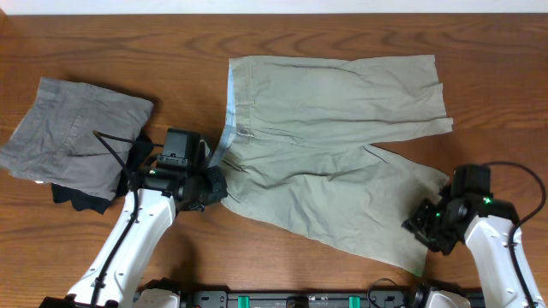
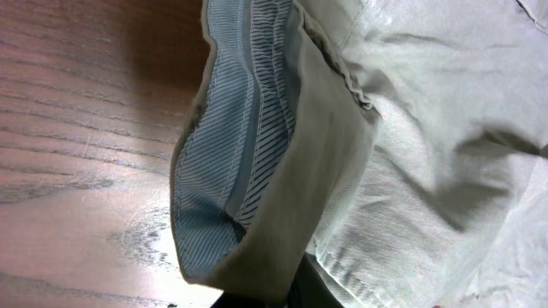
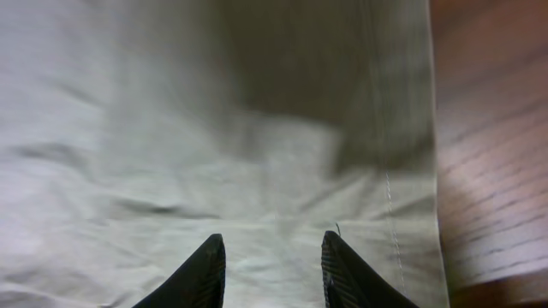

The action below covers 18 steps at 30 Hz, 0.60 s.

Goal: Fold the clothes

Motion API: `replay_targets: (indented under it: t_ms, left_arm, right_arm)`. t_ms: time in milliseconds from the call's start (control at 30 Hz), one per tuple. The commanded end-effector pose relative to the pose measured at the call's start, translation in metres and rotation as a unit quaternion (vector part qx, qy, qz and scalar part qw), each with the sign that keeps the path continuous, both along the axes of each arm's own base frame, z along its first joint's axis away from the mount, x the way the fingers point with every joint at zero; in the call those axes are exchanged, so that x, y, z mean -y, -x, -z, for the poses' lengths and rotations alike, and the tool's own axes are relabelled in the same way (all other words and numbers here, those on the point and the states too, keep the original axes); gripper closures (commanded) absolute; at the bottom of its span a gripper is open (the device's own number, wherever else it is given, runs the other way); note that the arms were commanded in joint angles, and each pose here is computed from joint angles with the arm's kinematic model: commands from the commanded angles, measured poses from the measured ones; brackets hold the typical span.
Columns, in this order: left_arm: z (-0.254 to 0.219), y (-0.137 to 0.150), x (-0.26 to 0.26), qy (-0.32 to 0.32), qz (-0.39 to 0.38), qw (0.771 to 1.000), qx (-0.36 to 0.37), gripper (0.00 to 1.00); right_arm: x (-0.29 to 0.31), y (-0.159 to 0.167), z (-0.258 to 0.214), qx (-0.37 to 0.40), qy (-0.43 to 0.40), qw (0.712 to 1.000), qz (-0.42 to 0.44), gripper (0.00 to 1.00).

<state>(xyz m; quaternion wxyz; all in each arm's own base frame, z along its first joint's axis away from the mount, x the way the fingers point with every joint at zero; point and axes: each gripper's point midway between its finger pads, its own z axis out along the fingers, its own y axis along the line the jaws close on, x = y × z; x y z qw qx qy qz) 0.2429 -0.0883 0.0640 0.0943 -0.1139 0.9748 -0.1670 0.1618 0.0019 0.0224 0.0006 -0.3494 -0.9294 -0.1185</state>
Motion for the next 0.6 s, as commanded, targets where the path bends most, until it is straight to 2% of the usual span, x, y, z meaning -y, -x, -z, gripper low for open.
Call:
replay_targets:
  t_ms: [0, 400, 567]
  left_arm:
    - [0.001, 0.001, 0.002, 0.004, 0.001, 1.000, -0.002, 0.94]
    - [0.001, 0.000, 0.002, 0.005, 0.001, 1.000, 0.000, 0.93]
    - [0.001, -0.001, 0.002, 0.005, 0.001, 1.000, 0.001, 0.93]
  right_arm:
    - [-0.007, 0.015, 0.012, -0.021, -0.011, 1.000, 0.006, 0.65]
    - [-0.043, 0.017, 0.007, 0.008, -0.078, 0.992, -0.100, 0.61]
    - [-0.042, 0.020, 0.006, -0.008, -0.074, 0.994, -0.082, 0.61]
